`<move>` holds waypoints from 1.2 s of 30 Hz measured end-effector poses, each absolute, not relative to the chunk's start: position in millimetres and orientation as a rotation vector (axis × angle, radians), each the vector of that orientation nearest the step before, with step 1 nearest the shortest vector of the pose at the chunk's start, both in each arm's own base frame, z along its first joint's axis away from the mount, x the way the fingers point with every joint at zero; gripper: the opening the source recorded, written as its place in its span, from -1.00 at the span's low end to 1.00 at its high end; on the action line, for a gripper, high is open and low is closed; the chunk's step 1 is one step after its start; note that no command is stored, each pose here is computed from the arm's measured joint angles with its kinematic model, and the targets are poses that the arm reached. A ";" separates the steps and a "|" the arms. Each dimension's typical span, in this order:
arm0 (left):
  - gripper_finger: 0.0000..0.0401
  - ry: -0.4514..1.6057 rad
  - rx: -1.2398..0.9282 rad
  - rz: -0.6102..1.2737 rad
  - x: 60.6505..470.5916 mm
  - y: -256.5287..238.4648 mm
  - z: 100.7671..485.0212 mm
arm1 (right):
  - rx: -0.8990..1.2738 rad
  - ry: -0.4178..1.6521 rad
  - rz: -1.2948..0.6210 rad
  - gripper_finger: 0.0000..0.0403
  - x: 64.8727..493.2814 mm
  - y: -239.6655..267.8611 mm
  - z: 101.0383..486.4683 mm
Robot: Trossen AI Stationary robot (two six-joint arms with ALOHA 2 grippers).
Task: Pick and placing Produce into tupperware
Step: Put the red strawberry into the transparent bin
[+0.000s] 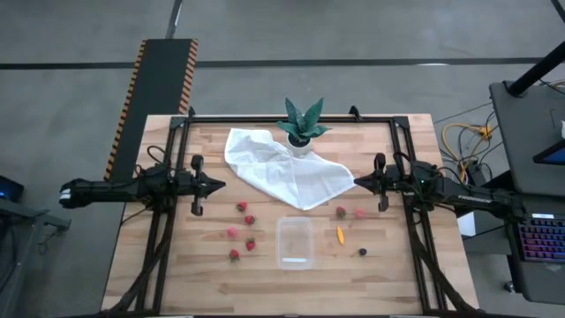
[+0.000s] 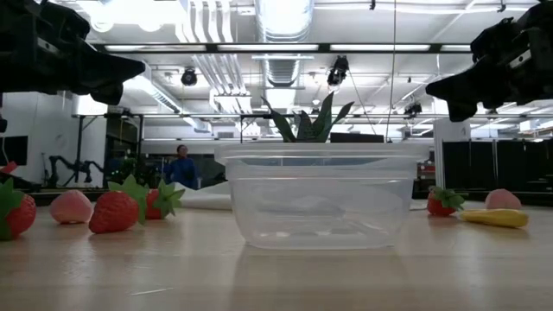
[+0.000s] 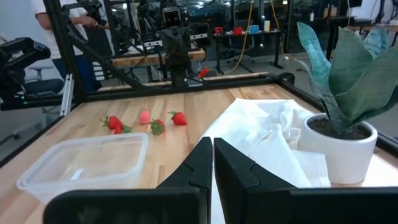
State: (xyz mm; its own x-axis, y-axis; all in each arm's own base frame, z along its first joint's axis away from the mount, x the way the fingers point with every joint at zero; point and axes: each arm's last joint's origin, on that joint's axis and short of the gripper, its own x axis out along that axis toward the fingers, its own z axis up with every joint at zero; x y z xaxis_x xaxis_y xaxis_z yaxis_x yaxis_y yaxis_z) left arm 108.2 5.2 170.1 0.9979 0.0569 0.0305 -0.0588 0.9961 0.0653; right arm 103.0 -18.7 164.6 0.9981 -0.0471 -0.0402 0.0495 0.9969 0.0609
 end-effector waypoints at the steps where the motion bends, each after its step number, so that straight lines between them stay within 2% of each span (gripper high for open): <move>1: -1.00 -0.029 0.066 0.060 108.2 5.2 170.1 | 0.042 0.029 -0.048 -0.96 103.0 -18.7 165.6; 13: -1.00 -0.030 0.067 0.062 108.1 5.3 170.2 | 0.106 0.012 -0.062 -0.96 102.8 -19.0 169.1; 20: -1.00 -0.027 0.067 0.081 108.2 5.8 169.9 | 0.010 -0.040 0.001 -0.78 99.9 -11.7 207.3; 24: -1.00 -0.028 0.064 0.081 108.1 5.8 170.1 | -0.008 0.072 0.081 -0.58 98.3 -2.9 227.1; 29: -1.00 -0.027 0.060 0.081 108.2 5.8 170.0 | 0.084 0.243 0.144 -0.38 107.0 8.2 242.1; 36: -1.00 -0.027 0.060 0.083 108.2 5.9 169.9 | 0.134 0.601 0.083 -0.32 127.9 29.1 261.0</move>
State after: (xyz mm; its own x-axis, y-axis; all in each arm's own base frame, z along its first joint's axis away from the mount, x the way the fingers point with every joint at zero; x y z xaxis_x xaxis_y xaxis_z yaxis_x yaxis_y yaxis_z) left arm 108.2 5.9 169.9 0.9962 0.0821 0.0292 -0.0837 0.9948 0.0585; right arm 127.9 29.1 261.0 0.8217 0.1162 -0.5579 -0.0385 0.9881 0.1492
